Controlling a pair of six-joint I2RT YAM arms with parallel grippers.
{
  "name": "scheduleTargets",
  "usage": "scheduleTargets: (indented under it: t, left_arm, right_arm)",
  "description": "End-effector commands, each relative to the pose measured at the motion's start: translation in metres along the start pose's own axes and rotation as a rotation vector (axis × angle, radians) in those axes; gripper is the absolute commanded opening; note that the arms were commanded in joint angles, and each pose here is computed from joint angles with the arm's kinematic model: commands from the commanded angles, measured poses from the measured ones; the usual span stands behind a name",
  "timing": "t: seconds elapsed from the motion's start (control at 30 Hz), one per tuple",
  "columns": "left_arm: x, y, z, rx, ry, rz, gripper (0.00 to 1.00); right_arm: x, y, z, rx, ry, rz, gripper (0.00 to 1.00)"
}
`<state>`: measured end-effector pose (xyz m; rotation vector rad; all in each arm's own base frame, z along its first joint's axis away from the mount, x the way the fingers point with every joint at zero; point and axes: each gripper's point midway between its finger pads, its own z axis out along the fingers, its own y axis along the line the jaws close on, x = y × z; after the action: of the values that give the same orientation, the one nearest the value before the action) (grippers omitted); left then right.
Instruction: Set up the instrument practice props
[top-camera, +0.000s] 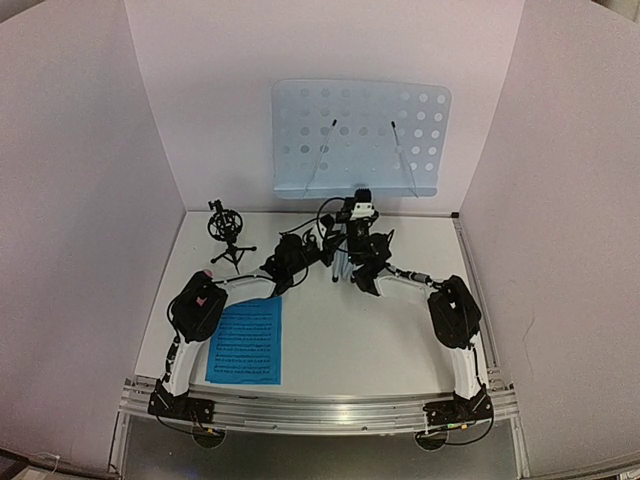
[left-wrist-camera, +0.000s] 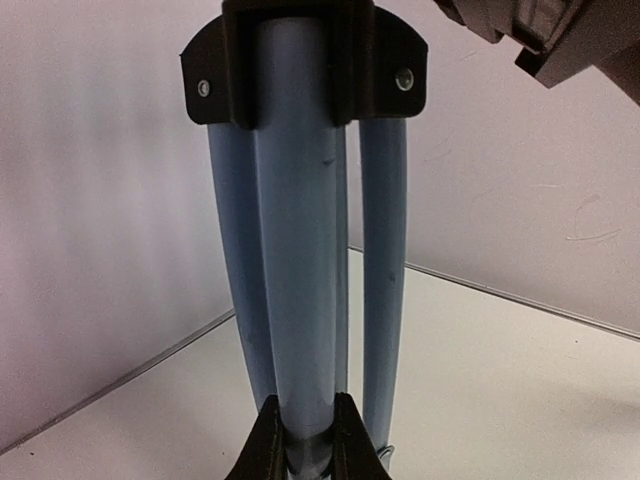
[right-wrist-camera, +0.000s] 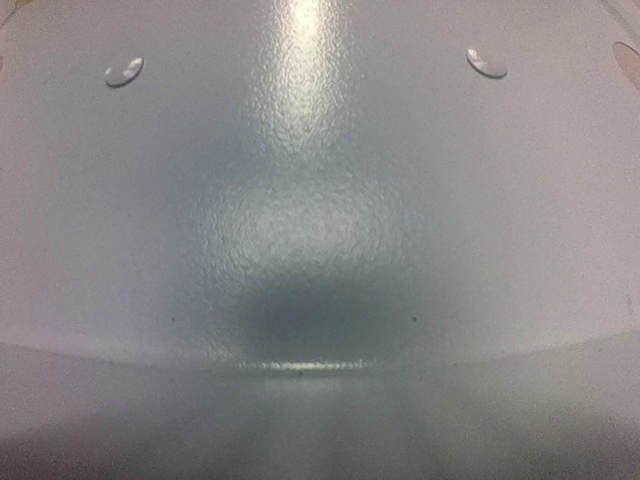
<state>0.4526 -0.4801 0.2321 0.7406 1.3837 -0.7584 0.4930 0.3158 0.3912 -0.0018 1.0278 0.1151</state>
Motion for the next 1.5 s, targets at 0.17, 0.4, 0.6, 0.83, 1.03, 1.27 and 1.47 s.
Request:
scheduleTargets:
  t: [0.17,0.4,0.6,0.83,1.03,1.27,1.47]
  left_arm:
    - [-0.011,-0.009,-0.031,0.089,0.162,0.093,0.0]
    - [-0.004,-0.023,-0.061,0.135,0.315,-0.014,0.0]
    - [0.003,-0.022,-0.069,0.122,0.372,-0.03,0.0]
    - [-0.011,-0.007,-0.059,0.061,0.332,0.073,0.0]
    - [-0.025,-0.009,-0.06,0.08,0.3,0.151,0.0]
    - [-0.028,-0.013,-0.063,0.098,0.289,0.121,0.0]
    - [-0.036,-0.013,-0.064,0.102,0.265,0.16,0.0]
  right_arm:
    - [-0.098,0.009,-0.036,-0.139,-0.215,-0.001,0.0]
    - [-0.038,0.016,-0.064,-0.25,0.012,-0.003,0.0]
    - [-0.022,0.022,-0.071,-0.271,0.077,-0.02,0.0]
    - [-0.016,0.027,-0.079,-0.246,0.105,-0.025,0.0]
    - [-0.023,0.021,-0.08,-0.232,0.098,-0.049,0.13]
    - [-0.034,0.021,-0.079,-0.232,0.086,-0.046,0.39]
    - [-0.037,0.021,-0.083,-0.264,0.129,-0.057,0.54]
